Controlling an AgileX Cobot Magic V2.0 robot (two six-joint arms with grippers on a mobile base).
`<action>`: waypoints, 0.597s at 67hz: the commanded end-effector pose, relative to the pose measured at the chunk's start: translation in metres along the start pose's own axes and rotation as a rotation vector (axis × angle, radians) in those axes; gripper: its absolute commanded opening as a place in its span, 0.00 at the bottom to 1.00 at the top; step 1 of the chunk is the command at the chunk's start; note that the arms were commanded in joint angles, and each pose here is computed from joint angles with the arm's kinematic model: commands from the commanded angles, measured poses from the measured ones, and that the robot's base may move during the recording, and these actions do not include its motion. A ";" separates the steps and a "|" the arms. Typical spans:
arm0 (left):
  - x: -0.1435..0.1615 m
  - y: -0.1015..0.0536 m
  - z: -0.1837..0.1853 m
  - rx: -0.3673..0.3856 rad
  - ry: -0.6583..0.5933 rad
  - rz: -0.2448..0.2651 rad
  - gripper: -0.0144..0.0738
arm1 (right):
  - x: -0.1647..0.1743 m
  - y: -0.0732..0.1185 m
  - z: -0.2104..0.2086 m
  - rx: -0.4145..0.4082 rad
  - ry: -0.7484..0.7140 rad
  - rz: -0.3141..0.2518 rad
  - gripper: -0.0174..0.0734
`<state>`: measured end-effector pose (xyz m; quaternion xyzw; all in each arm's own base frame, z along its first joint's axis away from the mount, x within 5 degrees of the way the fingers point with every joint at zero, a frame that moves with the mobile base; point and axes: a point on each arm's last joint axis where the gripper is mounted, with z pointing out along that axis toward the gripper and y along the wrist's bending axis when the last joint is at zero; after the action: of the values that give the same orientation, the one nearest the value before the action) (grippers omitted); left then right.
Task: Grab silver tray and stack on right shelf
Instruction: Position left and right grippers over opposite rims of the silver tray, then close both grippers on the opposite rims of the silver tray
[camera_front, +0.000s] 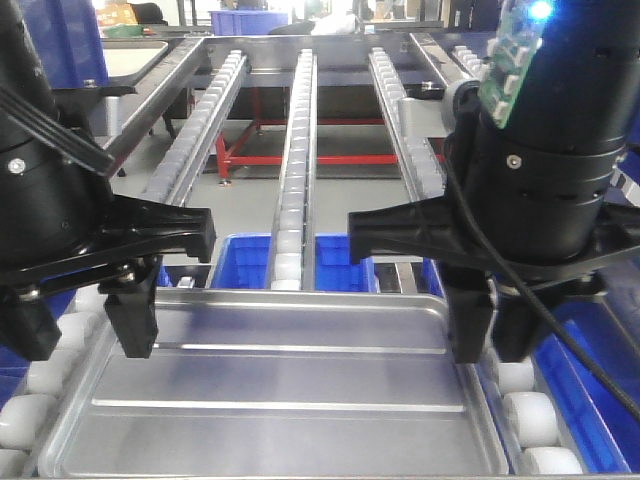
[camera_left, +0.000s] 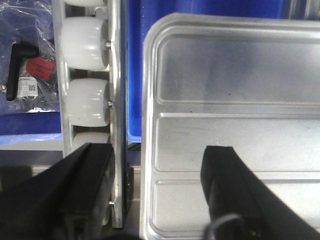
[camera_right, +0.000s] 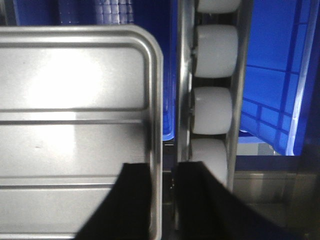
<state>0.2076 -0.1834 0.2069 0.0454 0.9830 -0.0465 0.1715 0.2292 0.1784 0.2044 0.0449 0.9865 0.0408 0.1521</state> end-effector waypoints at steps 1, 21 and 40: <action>-0.009 -0.004 -0.014 0.045 -0.061 -0.010 0.52 | -0.008 0.003 -0.016 -0.041 -0.055 0.000 0.83; -0.010 -0.004 -0.011 0.033 -0.064 0.005 0.52 | -0.009 0.006 -0.009 -0.046 -0.054 -0.004 0.82; -0.009 -0.005 0.001 0.008 -0.038 0.019 0.52 | -0.010 0.010 -0.001 -0.056 -0.055 -0.008 0.81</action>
<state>0.2119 -0.1862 0.1939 0.0543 0.9850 -0.0287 0.1611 0.2338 0.1831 0.1932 0.0416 0.9870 0.0419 0.1492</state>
